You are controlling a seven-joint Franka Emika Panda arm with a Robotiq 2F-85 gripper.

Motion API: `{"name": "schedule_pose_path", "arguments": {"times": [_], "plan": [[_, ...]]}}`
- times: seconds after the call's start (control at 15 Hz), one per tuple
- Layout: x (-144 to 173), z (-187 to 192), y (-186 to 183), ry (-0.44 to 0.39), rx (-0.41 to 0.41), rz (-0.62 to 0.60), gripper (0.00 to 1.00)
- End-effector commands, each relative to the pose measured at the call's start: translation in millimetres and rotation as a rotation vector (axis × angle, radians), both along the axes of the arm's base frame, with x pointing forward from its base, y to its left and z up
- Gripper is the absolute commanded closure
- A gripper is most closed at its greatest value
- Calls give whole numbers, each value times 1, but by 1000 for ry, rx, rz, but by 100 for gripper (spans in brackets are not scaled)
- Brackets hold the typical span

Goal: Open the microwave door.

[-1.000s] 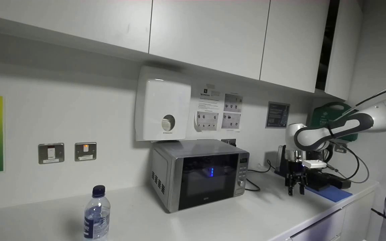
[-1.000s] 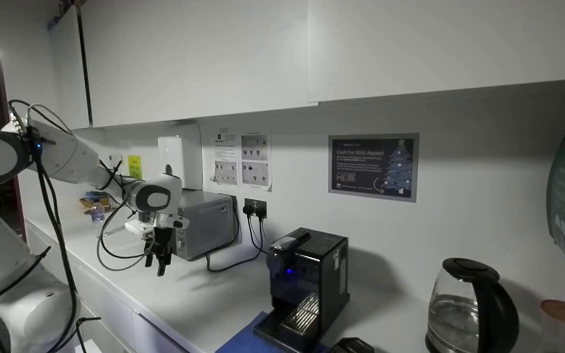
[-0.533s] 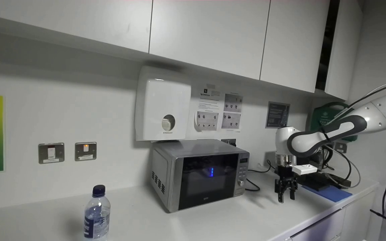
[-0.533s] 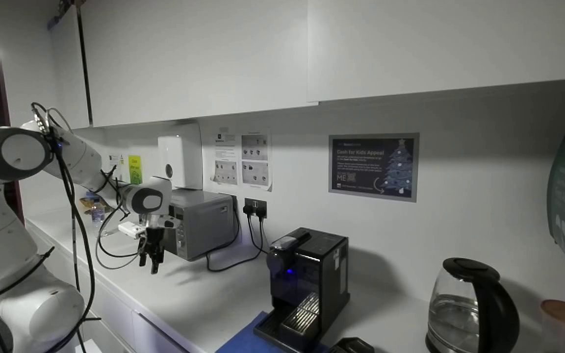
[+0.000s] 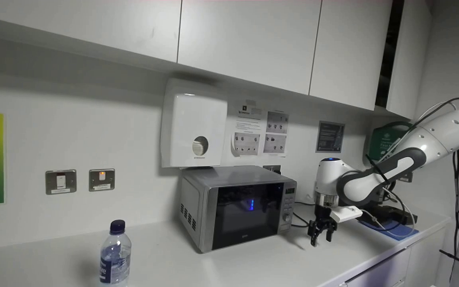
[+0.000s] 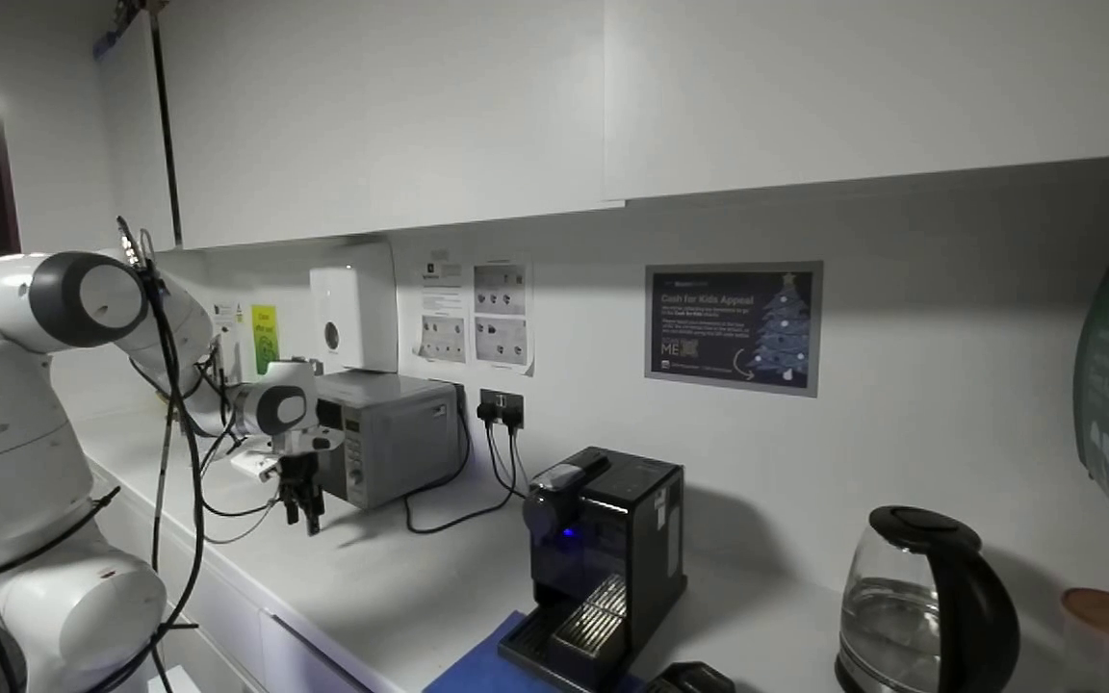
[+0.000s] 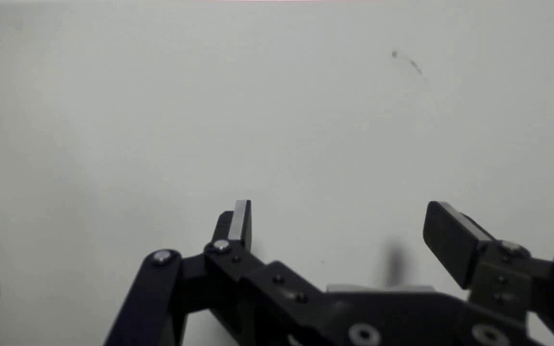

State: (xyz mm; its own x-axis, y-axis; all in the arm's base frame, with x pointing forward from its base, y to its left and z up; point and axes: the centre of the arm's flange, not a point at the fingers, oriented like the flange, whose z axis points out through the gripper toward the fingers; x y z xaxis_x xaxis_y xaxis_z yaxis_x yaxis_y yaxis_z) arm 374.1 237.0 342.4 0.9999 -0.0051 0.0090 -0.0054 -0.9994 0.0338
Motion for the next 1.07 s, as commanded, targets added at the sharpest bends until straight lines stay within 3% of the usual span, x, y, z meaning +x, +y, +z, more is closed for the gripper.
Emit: {"name": "schedule_pose_path", "arguments": {"times": [0.0,0.13,0.67,1.0], "plan": [[15,3,19,-99,-29,-6,29],[20,11,24,-151,-38,4,36],[12,9,45,-259,-26,80,99],[-3,0,59,-333,-30,152,100]]}}
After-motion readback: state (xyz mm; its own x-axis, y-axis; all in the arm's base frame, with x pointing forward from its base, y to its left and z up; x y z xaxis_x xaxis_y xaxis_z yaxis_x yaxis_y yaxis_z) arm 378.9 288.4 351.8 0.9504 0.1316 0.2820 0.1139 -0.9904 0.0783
